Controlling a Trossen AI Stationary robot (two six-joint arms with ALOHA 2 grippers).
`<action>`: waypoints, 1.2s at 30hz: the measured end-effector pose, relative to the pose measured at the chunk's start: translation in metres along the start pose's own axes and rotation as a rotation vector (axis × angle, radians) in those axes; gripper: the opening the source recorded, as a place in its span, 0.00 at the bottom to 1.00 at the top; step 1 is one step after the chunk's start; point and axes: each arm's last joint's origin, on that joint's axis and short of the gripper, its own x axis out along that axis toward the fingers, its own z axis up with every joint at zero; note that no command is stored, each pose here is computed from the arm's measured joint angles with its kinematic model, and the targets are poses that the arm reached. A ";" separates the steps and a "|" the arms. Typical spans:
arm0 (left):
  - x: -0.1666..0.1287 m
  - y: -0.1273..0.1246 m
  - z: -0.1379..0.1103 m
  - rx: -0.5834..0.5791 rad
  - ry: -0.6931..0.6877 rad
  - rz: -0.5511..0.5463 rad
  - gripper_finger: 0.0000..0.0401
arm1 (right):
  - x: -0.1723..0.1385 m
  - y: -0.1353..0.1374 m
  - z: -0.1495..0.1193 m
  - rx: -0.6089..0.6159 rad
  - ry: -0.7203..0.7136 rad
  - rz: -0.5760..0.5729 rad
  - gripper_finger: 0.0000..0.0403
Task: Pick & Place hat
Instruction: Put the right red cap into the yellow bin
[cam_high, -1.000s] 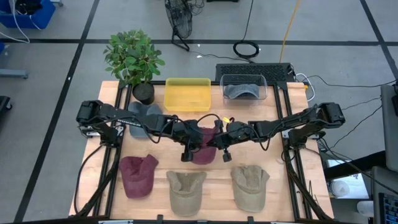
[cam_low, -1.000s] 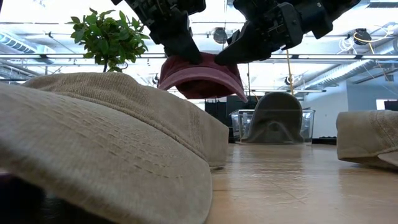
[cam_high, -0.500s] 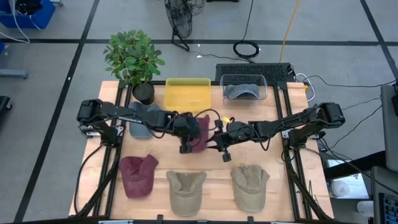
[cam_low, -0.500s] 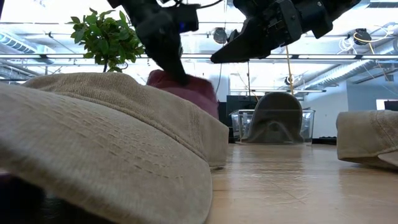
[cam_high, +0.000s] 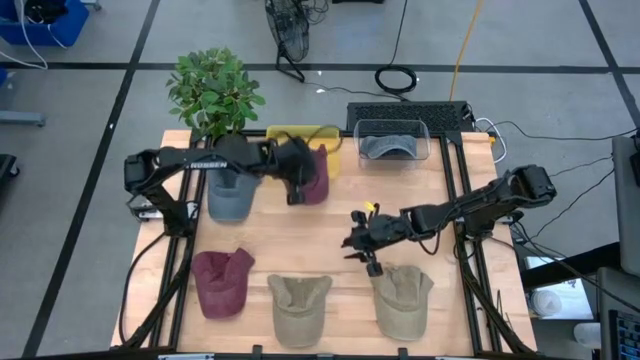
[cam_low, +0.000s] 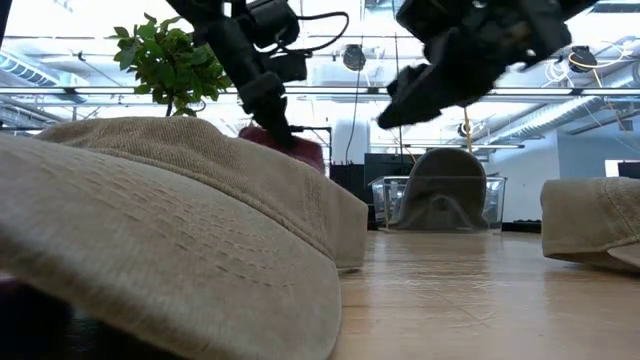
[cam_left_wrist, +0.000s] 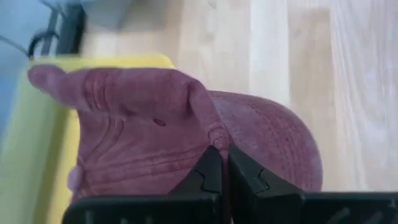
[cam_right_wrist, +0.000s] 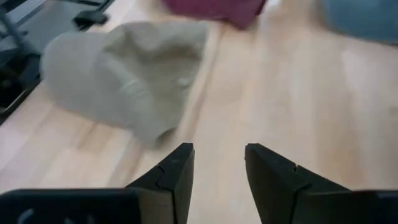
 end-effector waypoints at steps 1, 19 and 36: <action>-0.002 0.007 0.000 0.002 -0.019 -0.005 0.03 | 0.001 0.004 -0.004 0.000 0.008 0.010 0.32; -0.025 0.089 -0.026 0.029 -0.166 -0.031 0.02 | 0.000 0.010 -0.050 0.042 -0.092 -0.018 0.31; -0.002 0.122 -0.049 0.092 -0.170 -0.076 0.06 | -0.001 0.010 -0.047 0.013 -0.125 -0.022 0.31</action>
